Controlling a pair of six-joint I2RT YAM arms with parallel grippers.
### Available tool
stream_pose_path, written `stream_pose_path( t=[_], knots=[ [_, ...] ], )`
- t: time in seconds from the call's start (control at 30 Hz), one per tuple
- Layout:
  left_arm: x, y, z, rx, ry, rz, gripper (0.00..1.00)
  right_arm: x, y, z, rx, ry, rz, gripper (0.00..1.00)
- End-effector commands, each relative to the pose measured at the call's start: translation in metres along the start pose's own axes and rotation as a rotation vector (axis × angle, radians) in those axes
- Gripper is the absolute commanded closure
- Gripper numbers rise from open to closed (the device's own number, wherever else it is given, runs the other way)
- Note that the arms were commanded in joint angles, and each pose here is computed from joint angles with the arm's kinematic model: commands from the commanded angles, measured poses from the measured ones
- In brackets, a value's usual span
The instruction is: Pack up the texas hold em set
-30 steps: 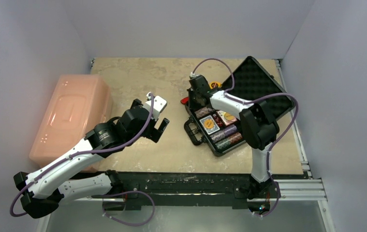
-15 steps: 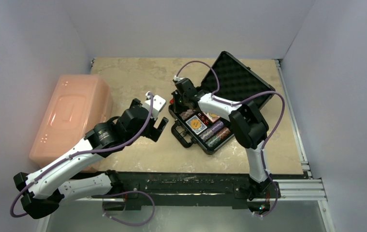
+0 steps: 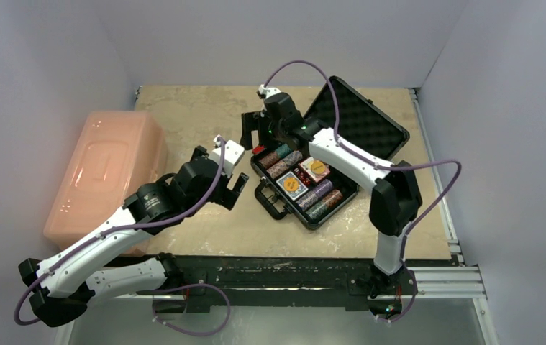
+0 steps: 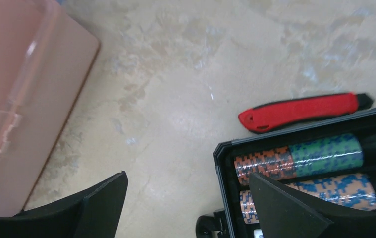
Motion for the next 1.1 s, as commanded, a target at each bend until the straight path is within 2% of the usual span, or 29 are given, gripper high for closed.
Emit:
stream_pose_path(
  t=[0.0, 0.13, 0.3, 0.47, 0.57, 0.7, 0.8, 1.07],
  knots=[
    [-0.008, 0.003, -0.001, -0.011, -0.039, 0.000, 0.11, -0.049, -0.009, -0.053, 0.078, -0.140, -0.001, 0.01],
    [-0.008, 0.002, 0.000, -0.009, -0.037, 0.001, 0.11, -0.074, -0.032, -0.084, 0.301, -0.236, 0.090, 0.01],
    [-0.007, 0.000, 0.003, -0.009, -0.026, 0.008, 0.11, -0.081, -0.069, -0.120, 0.529, -0.356, 0.111, 0.01],
    [-0.004, -0.003, 0.008, 0.004, -0.003, 0.023, 0.11, -0.112, -0.110, -0.169, 0.518, -0.440, 0.185, 0.01],
    [-0.003, -0.006, 0.009, 0.024, -0.002, 0.026, 0.11, -0.120, -0.141, -0.188, 0.563, -0.441, 0.225, 0.01],
    [0.000, -0.012, 0.015, 0.056, 0.005, 0.033, 0.11, -0.115, -0.185, -0.205, 0.666, -0.395, 0.285, 0.03],
    [0.001, -0.017, 0.020, 0.063, 0.032, 0.026, 0.11, -0.107, -0.217, -0.212, 0.664, -0.377, 0.336, 0.03],
    [0.000, -0.040, 0.031, 0.125, 0.076, -0.134, 0.12, -0.089, -0.295, -0.233, 0.693, -0.385, 0.424, 0.07]
  ],
)
Point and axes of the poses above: each gripper's point midway between its finger pads, its own z axis out along the fingers, its own y axis along the line the jaws close on, x = y × z, the point moved 5 cm from there along -z, back along the fingers, and after that the axes turned 6 degrees about -z, right-handed, at the moved point
